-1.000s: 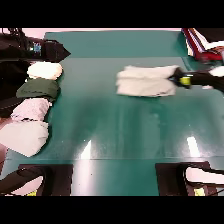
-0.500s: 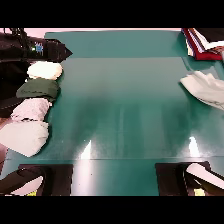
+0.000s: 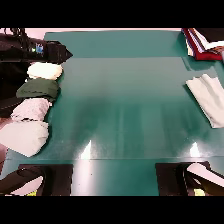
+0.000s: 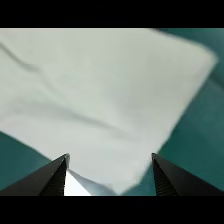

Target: Fold the shirts.

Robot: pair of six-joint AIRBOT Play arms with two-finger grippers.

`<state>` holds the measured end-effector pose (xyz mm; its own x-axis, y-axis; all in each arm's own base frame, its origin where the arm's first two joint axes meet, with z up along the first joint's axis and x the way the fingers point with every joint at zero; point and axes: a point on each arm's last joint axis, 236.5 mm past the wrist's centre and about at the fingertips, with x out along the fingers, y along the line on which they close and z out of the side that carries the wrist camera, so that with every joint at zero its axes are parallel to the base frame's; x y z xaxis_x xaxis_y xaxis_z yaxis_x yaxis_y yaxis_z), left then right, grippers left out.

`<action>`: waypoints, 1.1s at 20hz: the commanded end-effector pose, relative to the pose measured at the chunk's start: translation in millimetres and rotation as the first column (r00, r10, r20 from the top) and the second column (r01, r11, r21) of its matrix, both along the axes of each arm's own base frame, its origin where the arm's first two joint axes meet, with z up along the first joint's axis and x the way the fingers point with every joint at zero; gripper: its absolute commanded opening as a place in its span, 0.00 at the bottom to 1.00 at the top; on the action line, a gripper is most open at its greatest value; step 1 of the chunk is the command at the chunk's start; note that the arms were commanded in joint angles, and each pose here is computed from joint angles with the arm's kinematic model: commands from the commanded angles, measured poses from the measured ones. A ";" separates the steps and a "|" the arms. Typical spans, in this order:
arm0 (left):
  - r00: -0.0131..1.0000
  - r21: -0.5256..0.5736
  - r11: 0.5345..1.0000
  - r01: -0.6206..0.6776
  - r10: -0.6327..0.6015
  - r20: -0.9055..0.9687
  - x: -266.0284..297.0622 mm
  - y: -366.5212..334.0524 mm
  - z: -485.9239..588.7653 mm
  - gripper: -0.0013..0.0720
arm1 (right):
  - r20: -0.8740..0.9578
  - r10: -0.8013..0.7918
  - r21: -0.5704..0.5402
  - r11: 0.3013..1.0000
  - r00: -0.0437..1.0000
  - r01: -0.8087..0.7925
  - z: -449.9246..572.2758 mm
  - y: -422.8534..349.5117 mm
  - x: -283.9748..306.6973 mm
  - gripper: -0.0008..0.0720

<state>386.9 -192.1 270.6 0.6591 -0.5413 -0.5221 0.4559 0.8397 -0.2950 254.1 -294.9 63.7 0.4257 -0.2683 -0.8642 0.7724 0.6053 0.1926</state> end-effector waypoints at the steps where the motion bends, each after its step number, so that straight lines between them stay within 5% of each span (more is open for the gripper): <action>1: 1.000 0.004 1.000 0.004 -0.004 -0.004 -1.2 0.1 -1.0 0.05 | -0.071 0.034 -0.055 0.998 0.997 -0.038 34.7 -3.4 -8.7 0.83; 5: 1.000 0.006 1.000 -0.001 0.001 0.004 0.4 1.1 0.1 0.06 | 0.135 0.261 -0.035 0.965 0.956 -0.258 78.5 83.6 72.1 0.83; 9: 1.000 -0.005 1.000 -0.006 0.006 0.018 2.6 0.4 3.6 0.05 | 0.179 0.527 -0.097 0.850 0.831 -0.518 101.7 189.2 117.5 0.82; 13: 0.998 -0.028 0.999 -0.023 0.025 0.061 10.0 0.9 13.5 0.06 | 0.188 0.704 -0.111 0.708 0.684 -0.698 106.6 278.1 131.4 0.11; 14: 0.997 -0.034 0.999 -0.028 0.030 0.073 12.0 1.1 16.3 0.05 | 0.188 0.734 -0.112 0.676 0.652 -0.728 106.7 295.2 131.9 0.04; 22: 0.989 -0.067 0.996 -0.051 0.060 0.134 21.6 2.7 31.0 0.06 | 0.218 0.803 -0.147 0.588 0.554 -0.795 114.0 343.8 137.5 0.04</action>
